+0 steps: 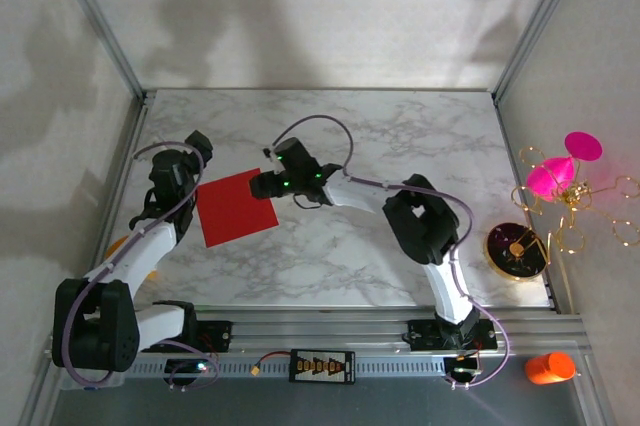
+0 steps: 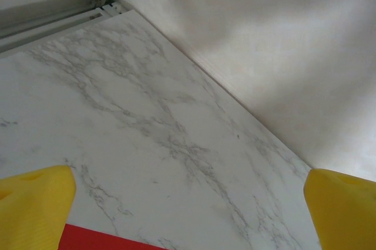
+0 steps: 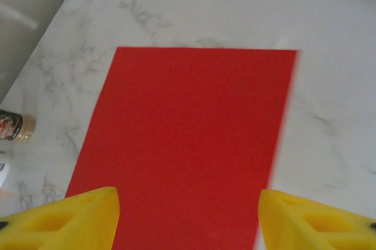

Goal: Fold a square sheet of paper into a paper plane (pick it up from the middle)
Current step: Move the square sheet of paper to the center of the table.

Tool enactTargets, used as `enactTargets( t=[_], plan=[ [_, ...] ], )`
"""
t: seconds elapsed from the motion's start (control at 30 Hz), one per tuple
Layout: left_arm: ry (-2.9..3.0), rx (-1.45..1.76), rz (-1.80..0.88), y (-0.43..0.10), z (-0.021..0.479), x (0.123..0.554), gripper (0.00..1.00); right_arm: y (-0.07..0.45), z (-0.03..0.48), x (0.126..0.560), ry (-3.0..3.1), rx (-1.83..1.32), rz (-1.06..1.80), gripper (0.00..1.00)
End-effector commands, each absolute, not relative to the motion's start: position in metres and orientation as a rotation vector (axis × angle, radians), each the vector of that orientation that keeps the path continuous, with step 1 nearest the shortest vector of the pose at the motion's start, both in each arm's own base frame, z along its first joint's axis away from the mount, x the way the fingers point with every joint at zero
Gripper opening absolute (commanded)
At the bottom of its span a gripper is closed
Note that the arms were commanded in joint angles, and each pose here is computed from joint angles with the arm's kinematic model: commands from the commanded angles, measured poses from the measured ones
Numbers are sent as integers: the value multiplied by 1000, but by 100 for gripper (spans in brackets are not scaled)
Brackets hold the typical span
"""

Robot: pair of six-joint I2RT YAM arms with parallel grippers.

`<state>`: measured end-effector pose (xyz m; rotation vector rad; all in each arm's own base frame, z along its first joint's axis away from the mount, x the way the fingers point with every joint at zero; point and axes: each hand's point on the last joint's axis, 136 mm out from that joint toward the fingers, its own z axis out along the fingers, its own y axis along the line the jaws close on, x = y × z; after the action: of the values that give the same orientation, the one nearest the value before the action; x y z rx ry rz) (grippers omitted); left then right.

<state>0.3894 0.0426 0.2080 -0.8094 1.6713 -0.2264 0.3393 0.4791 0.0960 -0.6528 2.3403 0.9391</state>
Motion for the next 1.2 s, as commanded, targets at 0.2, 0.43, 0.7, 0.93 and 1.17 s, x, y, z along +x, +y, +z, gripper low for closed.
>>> enactTargets(
  t=[0.2, 0.43, 0.7, 0.93, 1.17],
  plan=[
    [1654, -824, -252, 47, 225, 389, 99, 524, 52, 336, 2431, -782, 926, 53],
    [1668, -824, -262, 46, 222, 391, 99, 522, 30, 345, 2482, -762, 838, 55],
    [1719, -815, -298, 38, 214, 398, 99, 471, 1, 354, 2593, -630, 605, 56],
    [1814, -793, -357, 23, 201, 407, 99, 377, -1, 360, 2677, -294, 568, 56],
    [1956, -739, -461, -13, 180, 418, 99, 326, 17, 364, 2657, -213, 566, 56]
  ],
)
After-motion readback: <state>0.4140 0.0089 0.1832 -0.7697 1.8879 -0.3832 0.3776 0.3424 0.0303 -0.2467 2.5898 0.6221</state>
